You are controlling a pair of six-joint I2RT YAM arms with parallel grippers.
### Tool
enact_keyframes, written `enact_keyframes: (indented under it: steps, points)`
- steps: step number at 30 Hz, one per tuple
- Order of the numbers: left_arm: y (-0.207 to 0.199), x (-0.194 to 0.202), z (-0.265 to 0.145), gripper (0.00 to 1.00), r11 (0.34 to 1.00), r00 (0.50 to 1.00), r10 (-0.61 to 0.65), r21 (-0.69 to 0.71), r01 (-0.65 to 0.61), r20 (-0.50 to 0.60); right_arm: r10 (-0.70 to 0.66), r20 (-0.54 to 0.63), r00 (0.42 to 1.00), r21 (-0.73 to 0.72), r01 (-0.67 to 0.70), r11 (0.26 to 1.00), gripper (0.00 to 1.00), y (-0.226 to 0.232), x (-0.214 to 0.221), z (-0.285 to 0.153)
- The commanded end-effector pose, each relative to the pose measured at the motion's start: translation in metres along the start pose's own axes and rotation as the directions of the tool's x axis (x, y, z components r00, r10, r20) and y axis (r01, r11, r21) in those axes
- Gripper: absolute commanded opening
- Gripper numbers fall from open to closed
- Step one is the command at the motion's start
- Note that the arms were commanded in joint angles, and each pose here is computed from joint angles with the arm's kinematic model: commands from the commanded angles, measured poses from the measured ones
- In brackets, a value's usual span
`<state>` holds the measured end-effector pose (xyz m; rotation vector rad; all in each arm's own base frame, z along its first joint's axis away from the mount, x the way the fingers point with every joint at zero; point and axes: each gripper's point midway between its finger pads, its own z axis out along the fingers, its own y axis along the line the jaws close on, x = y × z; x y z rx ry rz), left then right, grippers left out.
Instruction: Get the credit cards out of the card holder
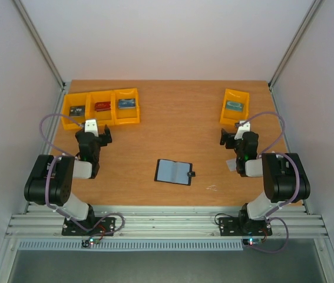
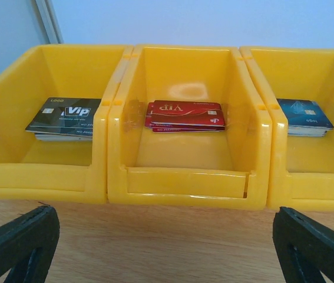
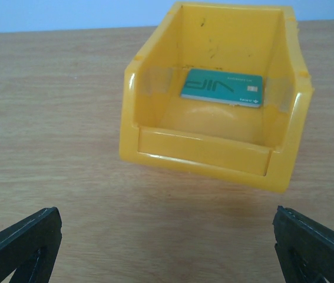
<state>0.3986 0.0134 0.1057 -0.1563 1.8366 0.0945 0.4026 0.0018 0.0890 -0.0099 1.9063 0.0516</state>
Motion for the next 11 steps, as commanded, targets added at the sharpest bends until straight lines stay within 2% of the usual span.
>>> enact_keyframes:
  steps: [1, 11]
  points:
    - [0.0062, -0.0120, 0.0002, 0.99, 0.999, 0.999, 0.004, -0.039, -0.002, 0.046, -0.009, 0.010, 1.000, 0.011, 0.008, 1.000, 0.99, -0.0033, -0.0073, 0.0019]
    - [0.0065, -0.0116, 0.0007, 0.99, 0.999, 0.999, 0.005, -0.040, -0.003, 0.044, -0.006, 0.007, 1.000, 0.015, 0.006, 1.000, 0.99, -0.0041, -0.0066, 0.0019]
